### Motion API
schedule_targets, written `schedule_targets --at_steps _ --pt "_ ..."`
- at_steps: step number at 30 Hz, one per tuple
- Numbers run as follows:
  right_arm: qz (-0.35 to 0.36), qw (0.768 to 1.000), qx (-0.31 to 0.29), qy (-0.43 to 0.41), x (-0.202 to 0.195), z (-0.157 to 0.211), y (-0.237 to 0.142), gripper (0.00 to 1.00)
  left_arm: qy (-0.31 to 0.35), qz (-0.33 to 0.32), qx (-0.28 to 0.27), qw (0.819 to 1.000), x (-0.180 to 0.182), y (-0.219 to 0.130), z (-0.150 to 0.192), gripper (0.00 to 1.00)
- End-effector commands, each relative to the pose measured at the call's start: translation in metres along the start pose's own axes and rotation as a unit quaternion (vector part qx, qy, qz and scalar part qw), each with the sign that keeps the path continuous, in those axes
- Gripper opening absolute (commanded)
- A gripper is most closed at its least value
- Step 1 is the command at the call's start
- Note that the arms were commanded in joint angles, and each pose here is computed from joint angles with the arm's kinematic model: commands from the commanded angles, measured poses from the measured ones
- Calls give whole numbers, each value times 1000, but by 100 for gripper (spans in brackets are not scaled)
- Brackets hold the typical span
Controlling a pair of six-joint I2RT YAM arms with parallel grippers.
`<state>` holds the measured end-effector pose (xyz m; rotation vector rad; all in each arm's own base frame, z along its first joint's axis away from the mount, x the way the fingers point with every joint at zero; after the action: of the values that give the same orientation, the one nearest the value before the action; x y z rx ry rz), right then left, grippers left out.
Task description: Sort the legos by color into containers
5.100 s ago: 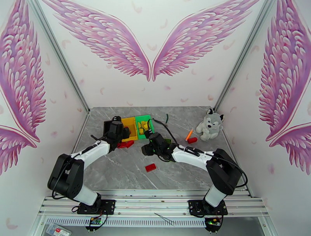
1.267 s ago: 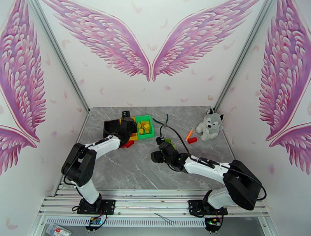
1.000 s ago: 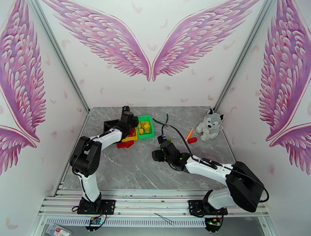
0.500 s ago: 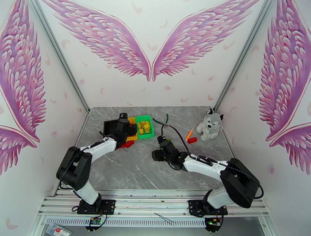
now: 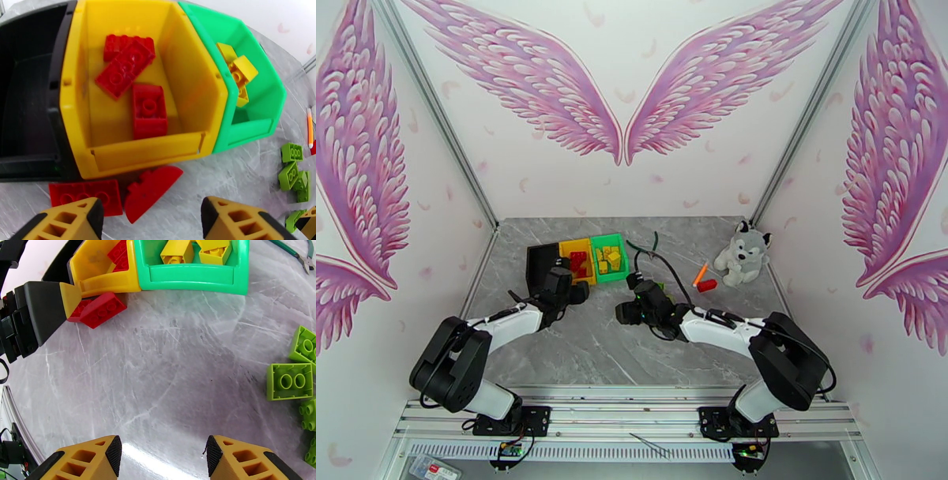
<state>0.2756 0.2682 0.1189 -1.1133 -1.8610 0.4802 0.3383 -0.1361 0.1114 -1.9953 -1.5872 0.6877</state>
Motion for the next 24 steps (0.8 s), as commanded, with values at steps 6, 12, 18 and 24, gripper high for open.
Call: schedule_targets --at_steps 6,12,18,24 --pt "-19 1000 -5 3 13 -6 -1 63 7 7 26 1000 -4 20 12 69" --pt "-19 1000 -8 1 13 -7 -3 63 14 -12 34 999 0 31 15 70" --pt "-19 1000 -6 1 14 -8 -2 63 28 -23 38 999 1 38 14 71" --pt "-17 1000 -6 -1 15 -9 -2 63 48 4 36 998 -11 44 13 69"
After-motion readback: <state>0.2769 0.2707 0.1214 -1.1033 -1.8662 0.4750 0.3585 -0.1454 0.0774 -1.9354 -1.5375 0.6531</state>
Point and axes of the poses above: each hand's point on the last joint's axis, 136 mm out from that joint toward the fingers, its own y axis out along the fingers, its own x axis along the line the jaws close on, z = x × y, the point moved 5 cm from there along -y, back along the fingers, and after that the axes turned 14 degrees about y, right-handed, at the moved point
